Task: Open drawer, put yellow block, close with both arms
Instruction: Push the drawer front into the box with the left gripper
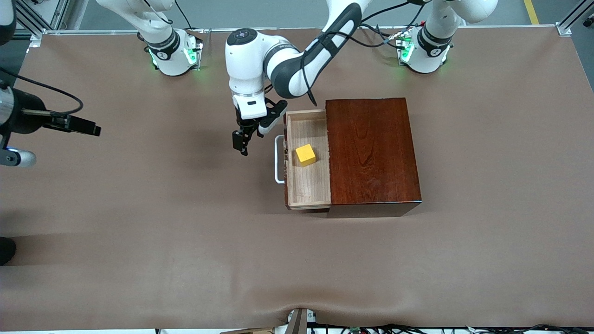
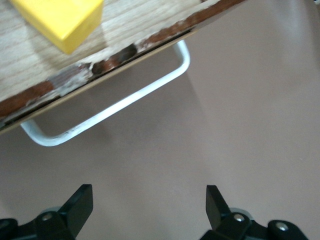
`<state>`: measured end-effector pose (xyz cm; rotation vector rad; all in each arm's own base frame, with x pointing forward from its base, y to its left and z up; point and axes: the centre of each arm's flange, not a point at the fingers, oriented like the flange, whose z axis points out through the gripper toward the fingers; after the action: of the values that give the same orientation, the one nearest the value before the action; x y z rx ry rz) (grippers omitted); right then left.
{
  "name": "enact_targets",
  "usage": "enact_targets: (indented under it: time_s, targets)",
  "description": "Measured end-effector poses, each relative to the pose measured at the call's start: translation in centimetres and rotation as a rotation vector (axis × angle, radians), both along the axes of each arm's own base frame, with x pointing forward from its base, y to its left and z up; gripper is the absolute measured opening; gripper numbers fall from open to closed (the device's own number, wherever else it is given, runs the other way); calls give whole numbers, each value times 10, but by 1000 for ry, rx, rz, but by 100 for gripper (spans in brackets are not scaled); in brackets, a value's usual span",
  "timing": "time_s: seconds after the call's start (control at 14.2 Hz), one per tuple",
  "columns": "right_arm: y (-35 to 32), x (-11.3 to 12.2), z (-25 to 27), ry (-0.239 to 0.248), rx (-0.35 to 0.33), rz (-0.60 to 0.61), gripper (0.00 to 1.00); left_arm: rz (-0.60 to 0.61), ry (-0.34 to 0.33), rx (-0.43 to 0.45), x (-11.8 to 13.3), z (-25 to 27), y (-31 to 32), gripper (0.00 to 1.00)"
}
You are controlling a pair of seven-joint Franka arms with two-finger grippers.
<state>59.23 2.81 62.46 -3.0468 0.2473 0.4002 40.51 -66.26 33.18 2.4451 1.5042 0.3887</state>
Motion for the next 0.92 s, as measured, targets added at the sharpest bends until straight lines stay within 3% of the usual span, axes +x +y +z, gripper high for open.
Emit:
enact_targets:
  time_s: [0.21,0.78,0.92]
  targets:
    - [-12,-11,10,-20,22,89,100,8,9,72,-9,-30,-1,100]
    - [13,-39,39,-199,15,301,100,23,-9,163,-8,-43,6,100]
    - [-4,-50,40,-222,10,379,100,22,-8,169,-7,-43,8,100]
